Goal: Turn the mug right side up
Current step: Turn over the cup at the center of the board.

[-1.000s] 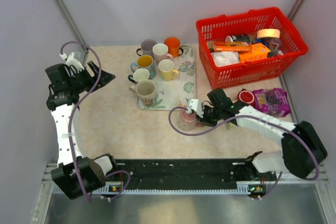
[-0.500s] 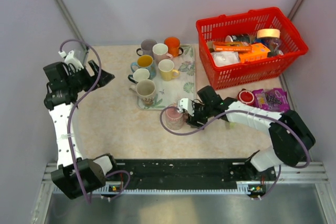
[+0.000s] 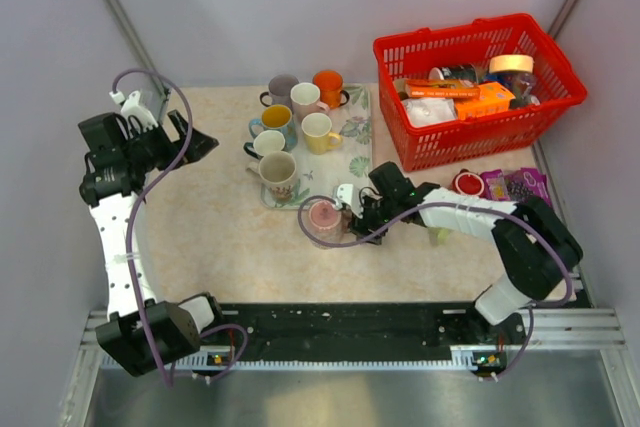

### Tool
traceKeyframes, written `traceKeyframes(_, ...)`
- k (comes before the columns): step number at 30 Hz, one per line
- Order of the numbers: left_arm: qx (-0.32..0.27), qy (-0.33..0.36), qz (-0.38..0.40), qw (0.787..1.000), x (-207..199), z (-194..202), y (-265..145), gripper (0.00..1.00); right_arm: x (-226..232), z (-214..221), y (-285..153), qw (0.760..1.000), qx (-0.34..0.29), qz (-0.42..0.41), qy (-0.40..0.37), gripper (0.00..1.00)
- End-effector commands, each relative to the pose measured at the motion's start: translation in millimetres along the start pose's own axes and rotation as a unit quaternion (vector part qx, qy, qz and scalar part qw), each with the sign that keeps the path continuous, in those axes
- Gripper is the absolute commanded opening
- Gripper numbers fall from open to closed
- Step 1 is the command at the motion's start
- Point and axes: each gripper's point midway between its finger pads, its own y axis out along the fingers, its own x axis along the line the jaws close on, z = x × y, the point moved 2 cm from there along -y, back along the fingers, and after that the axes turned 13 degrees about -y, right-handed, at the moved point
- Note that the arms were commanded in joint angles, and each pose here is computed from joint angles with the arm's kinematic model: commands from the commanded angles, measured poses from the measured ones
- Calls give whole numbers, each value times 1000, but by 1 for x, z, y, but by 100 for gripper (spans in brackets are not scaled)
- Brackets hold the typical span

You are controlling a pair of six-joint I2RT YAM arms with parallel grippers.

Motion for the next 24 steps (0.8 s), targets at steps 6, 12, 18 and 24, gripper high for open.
traceKeyframes(6,-6,49,25,998,-17,-5,-9,94,-31,-23,20,999,-32,25,19,53)
traceKeyframes(12,0,41,30,999,-17,4,-11,91,-43,-32,4,999,-22,42,-6,57)
traceKeyframes(18,2,36,34,999,-16,6,-9,90,-41,-41,11,997,-55,14,-50,68)
traceKeyframes(24,-1,38,39,999,-18,4,-10,89,-31,-40,37,997,-64,-25,-42,56)
